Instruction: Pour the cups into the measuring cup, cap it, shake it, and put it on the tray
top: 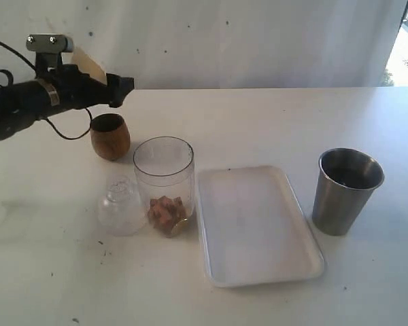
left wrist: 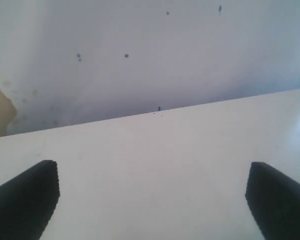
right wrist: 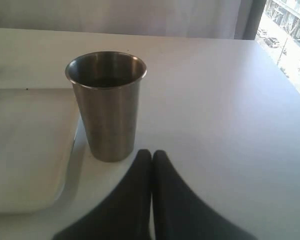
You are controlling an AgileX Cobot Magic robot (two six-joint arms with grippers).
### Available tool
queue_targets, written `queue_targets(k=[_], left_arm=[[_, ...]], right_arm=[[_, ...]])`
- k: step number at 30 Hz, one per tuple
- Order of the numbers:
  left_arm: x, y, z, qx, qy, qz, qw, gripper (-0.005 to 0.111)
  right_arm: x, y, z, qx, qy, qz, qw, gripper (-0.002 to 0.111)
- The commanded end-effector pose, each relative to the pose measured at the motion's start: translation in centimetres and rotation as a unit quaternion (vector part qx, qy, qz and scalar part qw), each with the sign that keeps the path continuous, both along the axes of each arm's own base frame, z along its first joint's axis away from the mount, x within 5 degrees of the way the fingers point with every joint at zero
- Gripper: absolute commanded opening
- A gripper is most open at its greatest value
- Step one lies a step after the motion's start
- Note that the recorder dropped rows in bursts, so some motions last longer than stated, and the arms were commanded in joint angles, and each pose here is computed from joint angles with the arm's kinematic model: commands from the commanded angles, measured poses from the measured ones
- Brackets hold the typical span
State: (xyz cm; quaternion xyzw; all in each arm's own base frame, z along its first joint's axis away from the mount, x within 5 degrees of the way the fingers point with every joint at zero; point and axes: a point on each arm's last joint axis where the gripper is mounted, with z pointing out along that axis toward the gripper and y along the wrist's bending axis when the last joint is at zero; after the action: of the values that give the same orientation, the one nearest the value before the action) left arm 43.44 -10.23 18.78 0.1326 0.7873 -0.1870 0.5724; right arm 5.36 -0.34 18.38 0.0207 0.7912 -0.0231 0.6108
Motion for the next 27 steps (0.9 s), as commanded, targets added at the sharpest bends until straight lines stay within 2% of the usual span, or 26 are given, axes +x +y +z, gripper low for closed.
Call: queue_targets(k=[1,6,8,10,12,15,18,24,27], left_arm=[[-0.8,0.9,3.5,0.042,0.004,0.03,0.999,0.097],[-2.8,1.7,8.0,0.06,0.01,0.08,0.995,0.096],[-3.7,2.2,9.6,0.061,0.021,0.108,0.992,0.09],[-4.7,2.5,10.9,0.077,0.03,0.128,0.988,0.076],[-5.6,2.6,12.2,0.107,0.021,0.13,0.985,0.055],[-7.0,2.3,13.7,0.103,0.028,0.143,0.984,0.026],[-8.5,2.0,14.6,0.101,0.058,0.161,0.98,0.002],[-10.7,2.3,15.6,0.125,0.103,0.187,0.969,0.0],[-11.8,2.7,15.7,0.112,0.149,0.2,0.962,0.0]], right_arm=[[0.0,0.0,-0.1,0.001,-0.004,-0.003,1.0,0.0],[0.0,0.0,-0.1,0.001,-0.004,-0.003,1.0,0.0],[0.0,0.0,-0.1,0.001,-0.004,-0.003,1.0,0.0],[0.0,0.0,-0.1,0.001,-0.004,-0.003,1.0,0.0],[0.0,0.0,-0.1,0.001,-0.004,-0.003,1.0,0.0],[0.0,0.0,-0.1,0.001,-0.004,-0.003,1.0,0.0],[0.0,0.0,-0.1,0.001,-0.004,-0.003,1.0,0.0],[0.0,0.0,-0.1,0.001,-0.004,-0.003,1.0,0.0],[0.0,0.0,-0.1,0.005,-0.004,-0.004,1.0,0.0]])
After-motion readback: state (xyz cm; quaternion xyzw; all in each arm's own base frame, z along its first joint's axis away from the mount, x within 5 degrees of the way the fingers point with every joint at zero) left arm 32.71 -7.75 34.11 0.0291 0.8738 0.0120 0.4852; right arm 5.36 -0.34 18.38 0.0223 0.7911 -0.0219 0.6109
